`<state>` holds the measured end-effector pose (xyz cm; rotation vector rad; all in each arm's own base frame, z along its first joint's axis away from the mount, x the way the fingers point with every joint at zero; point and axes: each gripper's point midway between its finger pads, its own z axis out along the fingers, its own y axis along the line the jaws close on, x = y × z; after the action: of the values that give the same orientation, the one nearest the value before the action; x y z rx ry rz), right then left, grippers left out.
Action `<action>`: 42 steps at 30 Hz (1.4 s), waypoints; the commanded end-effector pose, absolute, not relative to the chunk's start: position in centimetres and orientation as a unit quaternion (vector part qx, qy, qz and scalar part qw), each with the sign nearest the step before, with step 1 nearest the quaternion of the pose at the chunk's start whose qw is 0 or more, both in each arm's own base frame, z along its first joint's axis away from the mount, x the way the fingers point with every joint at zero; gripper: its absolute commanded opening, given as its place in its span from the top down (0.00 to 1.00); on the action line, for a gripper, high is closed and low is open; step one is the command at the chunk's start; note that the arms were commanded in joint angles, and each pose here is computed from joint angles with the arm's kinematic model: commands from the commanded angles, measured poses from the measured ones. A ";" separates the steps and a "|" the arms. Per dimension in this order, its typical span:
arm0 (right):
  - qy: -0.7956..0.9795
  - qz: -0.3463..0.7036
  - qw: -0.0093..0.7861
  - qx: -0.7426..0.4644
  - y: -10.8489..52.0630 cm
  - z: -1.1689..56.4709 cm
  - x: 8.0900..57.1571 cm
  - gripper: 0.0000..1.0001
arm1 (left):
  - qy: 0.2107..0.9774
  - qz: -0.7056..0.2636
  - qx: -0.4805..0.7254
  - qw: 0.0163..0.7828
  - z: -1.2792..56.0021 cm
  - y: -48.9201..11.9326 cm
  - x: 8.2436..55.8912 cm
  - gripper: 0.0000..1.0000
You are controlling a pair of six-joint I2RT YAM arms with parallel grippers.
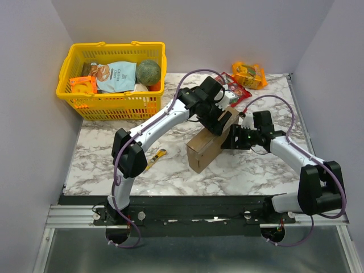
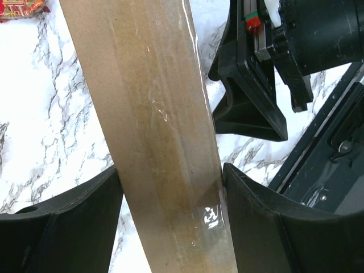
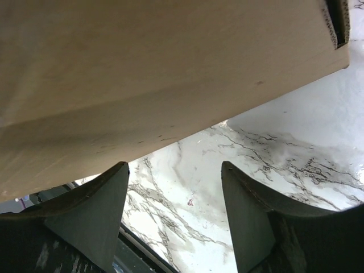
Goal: Unpack the express box
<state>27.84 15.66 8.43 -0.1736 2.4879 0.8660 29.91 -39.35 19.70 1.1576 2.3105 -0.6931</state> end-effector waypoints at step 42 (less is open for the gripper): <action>0.899 0.295 0.290 -0.144 16.9 10.0 30.5 0.28 | 0.866 -0.208 0.321 0.323 26.3 -28.5 33.0 0.12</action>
<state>30.46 17.19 8.38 -0.2962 2.4706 0.8390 31.98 -35.26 26.82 0.9787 2.1881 -0.7268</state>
